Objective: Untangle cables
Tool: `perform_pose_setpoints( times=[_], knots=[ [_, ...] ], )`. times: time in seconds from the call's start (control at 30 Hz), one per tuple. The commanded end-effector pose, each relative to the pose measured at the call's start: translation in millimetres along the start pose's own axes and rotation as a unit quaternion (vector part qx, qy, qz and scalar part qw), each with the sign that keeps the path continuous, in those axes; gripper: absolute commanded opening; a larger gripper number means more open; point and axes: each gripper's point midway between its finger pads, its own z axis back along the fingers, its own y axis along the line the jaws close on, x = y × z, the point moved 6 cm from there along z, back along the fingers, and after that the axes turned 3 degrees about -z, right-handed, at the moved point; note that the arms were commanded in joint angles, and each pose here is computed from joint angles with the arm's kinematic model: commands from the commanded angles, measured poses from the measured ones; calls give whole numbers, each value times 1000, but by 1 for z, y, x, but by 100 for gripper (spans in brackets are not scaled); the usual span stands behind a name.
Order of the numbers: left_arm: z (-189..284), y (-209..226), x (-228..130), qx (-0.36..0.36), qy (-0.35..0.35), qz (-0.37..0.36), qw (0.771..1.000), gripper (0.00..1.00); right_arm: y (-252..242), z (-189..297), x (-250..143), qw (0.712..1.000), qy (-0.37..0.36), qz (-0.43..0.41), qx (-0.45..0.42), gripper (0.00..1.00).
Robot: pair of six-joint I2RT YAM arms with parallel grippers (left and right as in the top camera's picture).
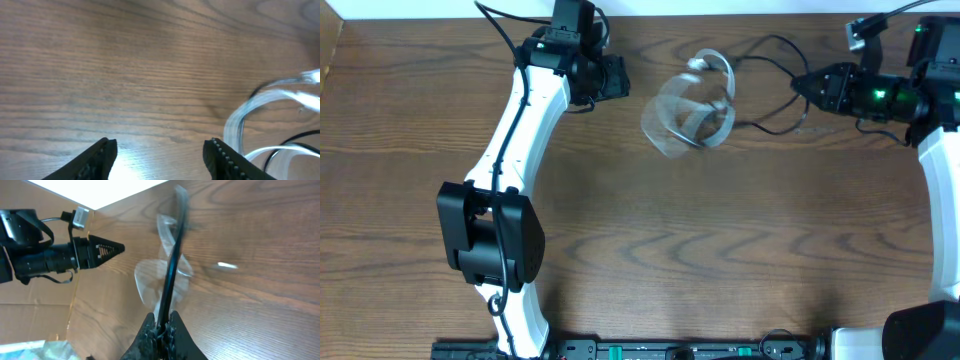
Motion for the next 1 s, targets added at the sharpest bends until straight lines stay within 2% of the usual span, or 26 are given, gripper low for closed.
perform_pose_setpoints(
  times=[0.0,0.07,0.17,0.23,0.37,0.47,0.6,0.73,0.9,0.97],
  knots=[
    [3,-2,1,-11,-2,2,1000,45,6,1,-2,1000,2,28,2,1],
    [3,-2,1,-11,-3,2,1000,41,3,0,-3,1000,3,26,-14,1],
    [4,-16,2,-66,-1,-29,997,41,23,-11,-9,999,21,37,31,1],
    [6,-24,2,-99,-1,-40,994,45,41,-20,-9,995,22,69,63,1],
    [6,-28,2,-116,1,-56,992,49,63,-32,-5,992,9,94,88,1],
    [7,-28,1,-120,3,-56,991,53,66,-44,-2,995,-12,86,45,1],
    [12,-45,-7,-201,15,-125,972,70,63,-55,1,999,-41,27,-18,1],
    [16,-54,-10,-245,15,-153,957,72,72,-73,6,999,-51,0,3,1],
    [18,-56,-11,-255,18,-156,954,75,77,-85,11,998,-57,-13,21,1],
    [19,-61,-15,-272,20,-180,945,78,79,-84,13,998,-63,-13,25,1]
  ],
)
